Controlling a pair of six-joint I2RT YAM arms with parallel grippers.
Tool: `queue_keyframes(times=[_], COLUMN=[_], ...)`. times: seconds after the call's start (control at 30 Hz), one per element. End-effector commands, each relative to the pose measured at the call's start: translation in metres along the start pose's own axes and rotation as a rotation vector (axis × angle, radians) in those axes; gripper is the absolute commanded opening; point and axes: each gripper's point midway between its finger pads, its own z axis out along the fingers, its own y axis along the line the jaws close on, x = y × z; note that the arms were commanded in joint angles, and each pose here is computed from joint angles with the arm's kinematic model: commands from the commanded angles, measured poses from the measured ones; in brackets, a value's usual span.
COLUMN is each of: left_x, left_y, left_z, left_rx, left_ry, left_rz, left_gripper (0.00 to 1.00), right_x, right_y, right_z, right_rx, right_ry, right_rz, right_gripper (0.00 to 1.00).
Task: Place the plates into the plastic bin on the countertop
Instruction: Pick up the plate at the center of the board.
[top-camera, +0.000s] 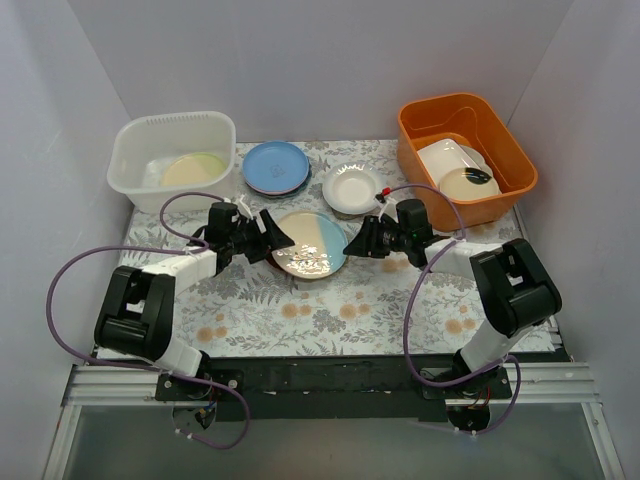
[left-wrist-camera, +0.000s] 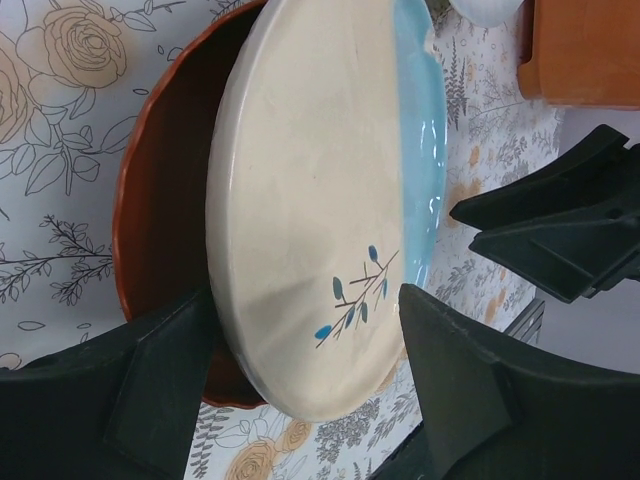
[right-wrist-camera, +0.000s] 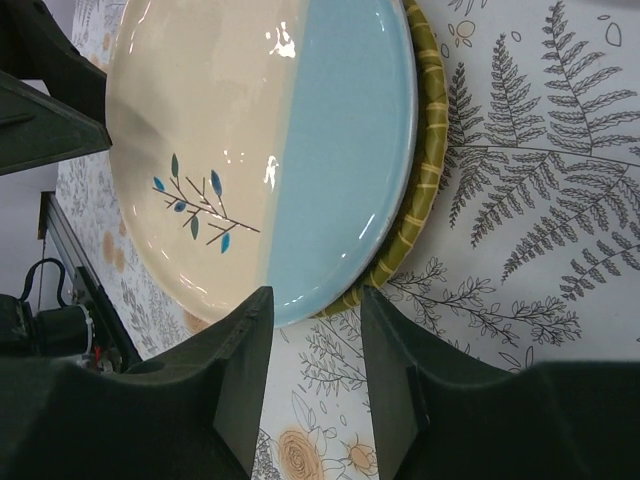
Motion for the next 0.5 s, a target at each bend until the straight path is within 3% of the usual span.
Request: queue_keyframes(times=[0.0, 0.47], left_x=[-0.002, -0.009], left_y=[-0.009, -0.018], left_z=[0.003, -0.001], left_rx=[0.029, 0.049], left_ry=[0.015, -0.01], left_rz=[0.034, 0.056], left_gripper=[0.71, 0.7], right_x=[-0.018, -0.022], right_y=[0.006, 0.0], right_z=[0.007, 0.019], right_rx=[-0.017, -0.015], right_ry=[-0.04, -0.026], right_rz=[-0.027, -0.02], right_gripper=[0.47, 0.43])
